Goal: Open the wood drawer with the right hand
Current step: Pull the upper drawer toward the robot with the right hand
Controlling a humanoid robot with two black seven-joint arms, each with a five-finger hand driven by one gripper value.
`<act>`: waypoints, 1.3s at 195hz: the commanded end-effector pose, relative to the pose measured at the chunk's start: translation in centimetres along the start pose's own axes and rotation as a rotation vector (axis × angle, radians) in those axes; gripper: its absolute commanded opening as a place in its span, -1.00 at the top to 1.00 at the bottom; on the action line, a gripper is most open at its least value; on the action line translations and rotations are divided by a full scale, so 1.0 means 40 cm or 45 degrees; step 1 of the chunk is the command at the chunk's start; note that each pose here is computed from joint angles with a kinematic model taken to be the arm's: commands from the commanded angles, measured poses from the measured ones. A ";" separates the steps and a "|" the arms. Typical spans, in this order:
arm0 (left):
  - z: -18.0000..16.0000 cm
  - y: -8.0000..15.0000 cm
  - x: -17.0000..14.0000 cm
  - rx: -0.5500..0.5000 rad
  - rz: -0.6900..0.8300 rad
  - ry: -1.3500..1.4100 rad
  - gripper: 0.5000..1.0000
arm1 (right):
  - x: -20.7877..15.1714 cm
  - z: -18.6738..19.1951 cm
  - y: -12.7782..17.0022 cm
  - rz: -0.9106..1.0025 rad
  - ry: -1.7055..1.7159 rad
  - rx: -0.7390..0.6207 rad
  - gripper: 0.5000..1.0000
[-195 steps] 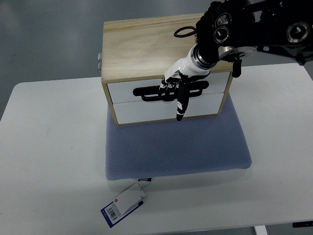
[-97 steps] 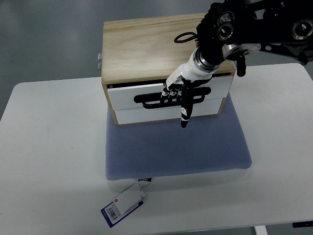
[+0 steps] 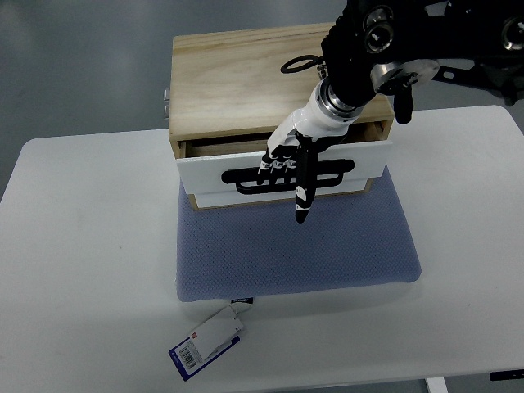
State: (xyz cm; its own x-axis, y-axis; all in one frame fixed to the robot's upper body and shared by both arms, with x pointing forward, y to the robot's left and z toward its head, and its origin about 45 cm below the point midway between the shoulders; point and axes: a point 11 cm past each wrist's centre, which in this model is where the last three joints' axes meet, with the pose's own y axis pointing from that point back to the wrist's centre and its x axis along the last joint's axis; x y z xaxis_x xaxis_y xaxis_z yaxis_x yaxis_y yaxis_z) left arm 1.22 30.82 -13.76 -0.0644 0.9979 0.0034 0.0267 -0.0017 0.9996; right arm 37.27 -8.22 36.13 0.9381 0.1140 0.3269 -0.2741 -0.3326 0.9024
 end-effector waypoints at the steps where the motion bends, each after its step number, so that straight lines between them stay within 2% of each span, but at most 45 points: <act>1: 0.000 0.000 0.000 0.000 0.000 0.001 -1.00 | -0.007 -0.002 0.000 -0.018 0.010 0.003 -0.78; 253: 0.000 0.000 0.000 0.001 0.002 -0.001 -1.00 | -0.064 0.010 0.038 -0.156 -0.038 0.084 -0.78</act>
State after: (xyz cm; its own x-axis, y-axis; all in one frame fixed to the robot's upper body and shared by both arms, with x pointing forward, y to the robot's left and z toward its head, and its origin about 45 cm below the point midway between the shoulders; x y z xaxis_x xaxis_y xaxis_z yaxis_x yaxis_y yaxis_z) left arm 1.20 30.84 -13.76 -0.0635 0.9980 0.0050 0.0274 -0.0032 0.9996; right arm 34.58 -9.41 36.62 0.9690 0.1308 0.2097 -0.1468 -0.3782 0.9140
